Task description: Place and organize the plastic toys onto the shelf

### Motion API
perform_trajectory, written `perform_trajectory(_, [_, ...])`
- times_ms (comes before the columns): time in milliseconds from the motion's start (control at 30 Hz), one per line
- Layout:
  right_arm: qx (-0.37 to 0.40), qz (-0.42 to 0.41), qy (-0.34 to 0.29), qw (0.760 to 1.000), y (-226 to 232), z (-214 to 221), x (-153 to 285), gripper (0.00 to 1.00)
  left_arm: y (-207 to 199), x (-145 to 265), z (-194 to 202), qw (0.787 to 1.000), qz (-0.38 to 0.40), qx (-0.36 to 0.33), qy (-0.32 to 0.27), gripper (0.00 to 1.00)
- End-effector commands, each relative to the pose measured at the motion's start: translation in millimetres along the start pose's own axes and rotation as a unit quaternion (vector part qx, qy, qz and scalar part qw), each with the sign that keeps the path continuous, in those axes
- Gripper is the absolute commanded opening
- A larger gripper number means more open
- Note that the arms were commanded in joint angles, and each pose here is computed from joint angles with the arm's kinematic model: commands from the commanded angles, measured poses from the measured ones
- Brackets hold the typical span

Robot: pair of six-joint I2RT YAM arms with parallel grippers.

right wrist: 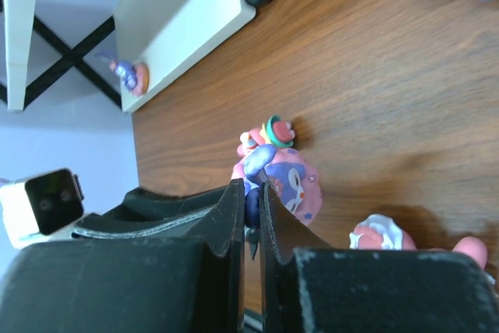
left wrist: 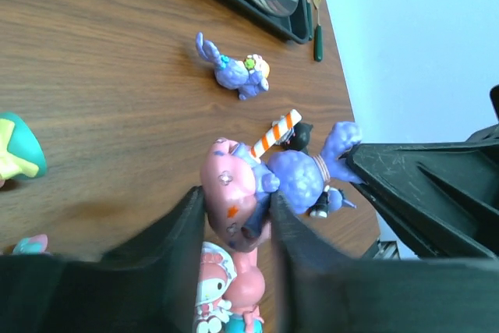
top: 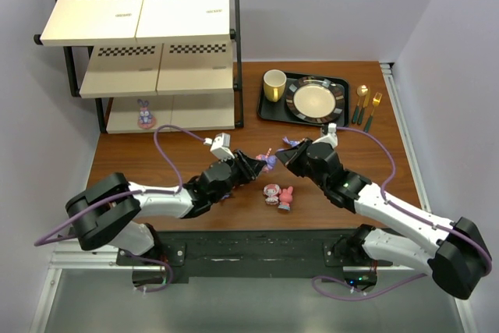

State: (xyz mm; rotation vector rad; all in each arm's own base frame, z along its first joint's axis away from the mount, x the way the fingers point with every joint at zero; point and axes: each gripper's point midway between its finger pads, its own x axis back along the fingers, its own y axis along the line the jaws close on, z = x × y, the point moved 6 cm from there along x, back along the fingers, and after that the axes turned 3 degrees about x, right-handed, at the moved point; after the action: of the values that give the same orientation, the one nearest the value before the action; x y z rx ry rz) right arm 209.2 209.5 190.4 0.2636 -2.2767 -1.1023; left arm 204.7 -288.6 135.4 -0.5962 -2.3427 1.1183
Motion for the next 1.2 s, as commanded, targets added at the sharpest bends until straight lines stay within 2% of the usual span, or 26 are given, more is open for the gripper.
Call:
perform_trajectory(0, [-0.026,-0.055,-0.002,0.998,25,1,3,0.0,-23,-3,-13,0.998,0.047,0.02,-0.033,0.12])
perform_trajectory(33, [-0.023,-0.056,0.003,0.998,25,4,3,0.0,-25,-1,-14,0.998,0.05,0.018,-0.033,0.02])
perform_trajectory(67, [-0.021,-0.057,0.003,0.998,24,4,3,0.03,-23,-1,-14,0.998,0.05,0.011,-0.033,0.0])
perform_trajectory(133, [-0.004,-0.062,0.01,0.998,24,6,4,0.13,-24,3,-17,0.998,0.053,0.011,-0.038,0.0])
perform_trajectory(267, [0.057,-0.069,0.012,0.996,24,3,11,0.51,-8,13,-25,0.998,0.06,0.02,-0.024,0.0])
perform_trajectory(400, [0.141,-0.085,0.018,0.986,34,-3,18,0.75,7,21,-36,0.996,0.079,0.035,0.007,0.0])
perform_trajectory(433, [0.166,-0.084,0.024,0.982,34,-3,19,0.77,9,24,-39,0.996,0.084,0.034,0.011,0.0])
perform_trajectory(533, [0.252,-0.112,0.032,0.961,50,-13,24,0.8,13,29,-48,0.995,0.095,0.017,0.039,0.0])
perform_trajectory(567, [0.287,-0.111,0.033,0.951,49,-16,24,0.8,11,32,-45,0.992,0.107,0.01,0.066,0.0])
perform_trajectory(667, [0.334,-0.124,0.038,0.934,44,-32,20,0.78,8,35,-50,0.987,0.12,-0.016,0.104,0.0])
perform_trajectory(700, [0.339,-0.126,0.047,0.931,41,-36,17,0.76,5,38,-51,0.985,0.129,-0.022,0.11,0.0])
perform_trajectory(733, [0.341,-0.162,0.079,0.923,46,-34,19,0.74,6,38,-53,0.985,0.126,-0.028,0.118,0.0])
perform_trajectory(833, [0.35,-0.169,0.102,0.916,41,-46,11,0.69,3,38,-52,0.977,0.134,-0.046,0.157,0.0])
perform_trajectory(967, [0.381,-0.199,0.165,0.888,43,-38,10,0.66,-2,37,-49,0.966,0.155,-0.052,0.199,0.0])
perform_trajectory(1167, [0.393,-0.205,0.201,0.874,36,-30,7,0.61,-10,32,-48,0.955,0.179,-0.057,0.23,0.0])
